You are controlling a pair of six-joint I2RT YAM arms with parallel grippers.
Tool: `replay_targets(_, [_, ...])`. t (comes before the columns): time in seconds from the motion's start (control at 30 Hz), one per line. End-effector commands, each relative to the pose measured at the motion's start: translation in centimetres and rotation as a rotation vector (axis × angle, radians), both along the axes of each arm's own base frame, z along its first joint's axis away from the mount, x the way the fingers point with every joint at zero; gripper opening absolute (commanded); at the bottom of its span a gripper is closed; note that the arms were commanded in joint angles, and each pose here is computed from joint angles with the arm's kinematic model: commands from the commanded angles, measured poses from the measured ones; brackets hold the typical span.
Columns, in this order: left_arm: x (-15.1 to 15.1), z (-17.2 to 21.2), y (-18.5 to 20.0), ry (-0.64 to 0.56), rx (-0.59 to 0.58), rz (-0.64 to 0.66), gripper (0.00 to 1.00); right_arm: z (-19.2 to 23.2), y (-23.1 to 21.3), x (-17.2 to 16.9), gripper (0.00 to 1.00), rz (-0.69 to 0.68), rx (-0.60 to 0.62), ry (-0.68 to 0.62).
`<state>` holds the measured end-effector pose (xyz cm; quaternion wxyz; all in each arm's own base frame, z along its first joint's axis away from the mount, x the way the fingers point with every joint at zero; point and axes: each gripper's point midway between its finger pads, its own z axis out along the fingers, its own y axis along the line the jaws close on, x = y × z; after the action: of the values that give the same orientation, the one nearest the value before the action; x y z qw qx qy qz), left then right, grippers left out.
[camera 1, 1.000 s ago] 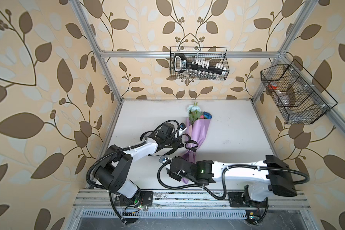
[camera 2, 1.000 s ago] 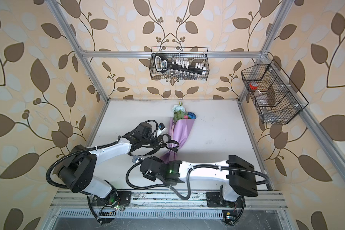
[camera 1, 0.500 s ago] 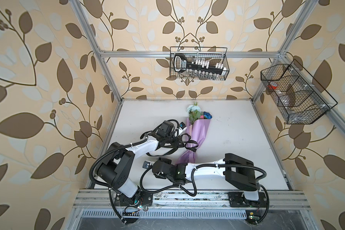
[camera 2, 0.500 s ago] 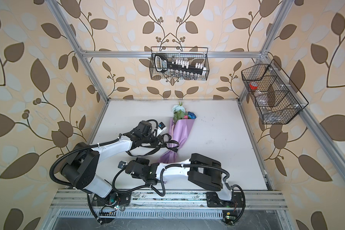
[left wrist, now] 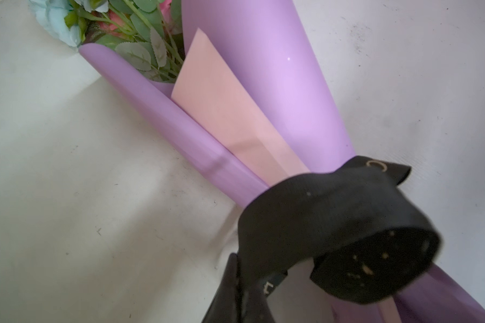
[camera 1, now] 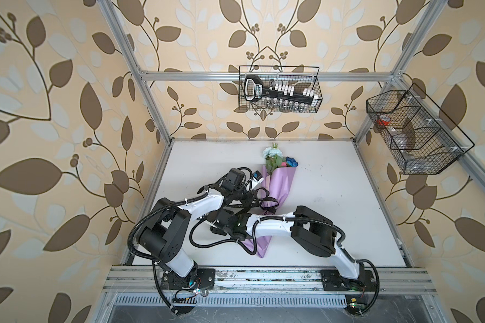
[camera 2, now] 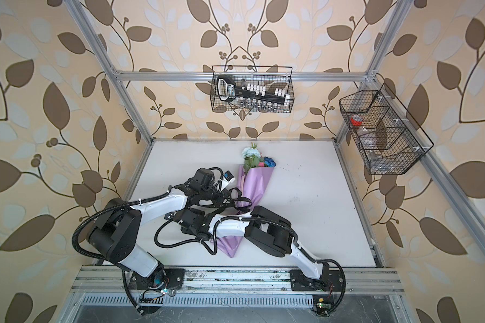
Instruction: Tie the bouquet of fake flowers
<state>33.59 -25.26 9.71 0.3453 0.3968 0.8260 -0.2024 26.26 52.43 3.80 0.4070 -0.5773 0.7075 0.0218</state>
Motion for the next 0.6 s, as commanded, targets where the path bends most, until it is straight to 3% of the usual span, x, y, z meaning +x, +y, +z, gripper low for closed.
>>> replay_targets(0.0, [0.7, 1.5, -0.5, -0.012, -0.039, -0.006, 0.0, -2.0, 0.9, -1.1, 0.55, 0.06, -0.027, 0.07])
replay_targets(0.1, [0.7, 1.6, -0.5, -0.015, -0.042, -0.009, 0.0, -3.2, 0.8, -0.7, 0.51, 0.046, -0.047, 0.098])
replay_targets(0.17, [0.7, 1.7, -0.5, -0.018, -0.041, -0.01, 0.0, -3.8, 0.7, -0.6, 0.43, 0.046, -0.06, 0.108])
replay_targets(0.27, [0.7, 1.5, -0.4, -0.016, -0.039, -0.007, 0.0, -4.0, 0.5, -0.5, 0.21, 0.036, -0.066, 0.113])
replay_targets(0.4, [0.7, 1.5, -0.4, -0.014, -0.037, -0.005, 0.0, -3.6, 0.4, -0.3, 0.0, 0.013, -0.052, 0.122])
replay_targets(0.57, [0.7, 1.5, -0.4, -0.016, -0.037, -0.004, 0.0, -2.3, 0.4, -1.3, 0.0, 0.03, -0.02, 0.164])
